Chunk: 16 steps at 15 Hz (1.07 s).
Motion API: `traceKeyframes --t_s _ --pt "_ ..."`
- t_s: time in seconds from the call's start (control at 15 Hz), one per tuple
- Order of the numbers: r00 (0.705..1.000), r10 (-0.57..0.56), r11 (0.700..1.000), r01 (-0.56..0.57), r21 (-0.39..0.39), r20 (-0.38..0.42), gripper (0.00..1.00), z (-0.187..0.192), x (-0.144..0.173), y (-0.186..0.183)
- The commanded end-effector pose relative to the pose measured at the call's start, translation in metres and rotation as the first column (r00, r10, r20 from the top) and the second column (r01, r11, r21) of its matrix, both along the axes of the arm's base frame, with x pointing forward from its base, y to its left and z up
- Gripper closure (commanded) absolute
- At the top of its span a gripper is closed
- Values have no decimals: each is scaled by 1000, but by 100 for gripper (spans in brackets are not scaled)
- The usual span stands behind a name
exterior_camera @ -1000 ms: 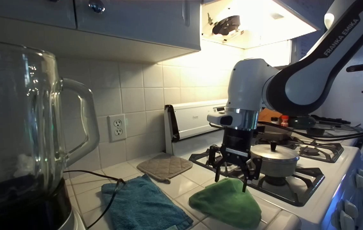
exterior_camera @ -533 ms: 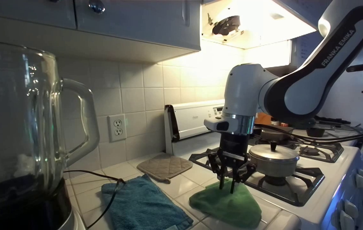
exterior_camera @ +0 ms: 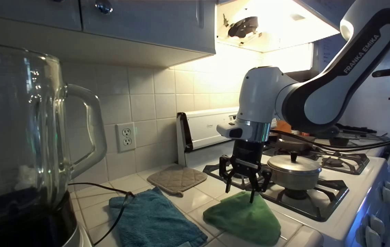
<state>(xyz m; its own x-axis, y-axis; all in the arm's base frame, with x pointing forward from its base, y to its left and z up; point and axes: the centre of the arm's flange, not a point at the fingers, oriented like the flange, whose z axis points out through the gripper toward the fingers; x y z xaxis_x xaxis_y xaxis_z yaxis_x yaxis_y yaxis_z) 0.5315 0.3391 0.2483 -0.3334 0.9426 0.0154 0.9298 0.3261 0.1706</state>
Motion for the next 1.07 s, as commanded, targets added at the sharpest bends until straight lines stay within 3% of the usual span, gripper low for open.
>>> traceKeyframes --t_s 0.0,0.13,0.2,0.33,0.93,1.0 --pt "1000 -21 1000 22 -22 21 1 -11 11 4" --pt "1000 -23 999 23 -28 12 10 -16 12 3" --pt "1000 -22 999 23 -35 10 32 -18 13 3" --pt "1000 -18 999 19 -40 8 37 -22 14 4" --pt "1000 -15 1000 15 -11 21 100 5 7 6" --pt "999 -16 1000 17 -14 28 100 12 4 3"
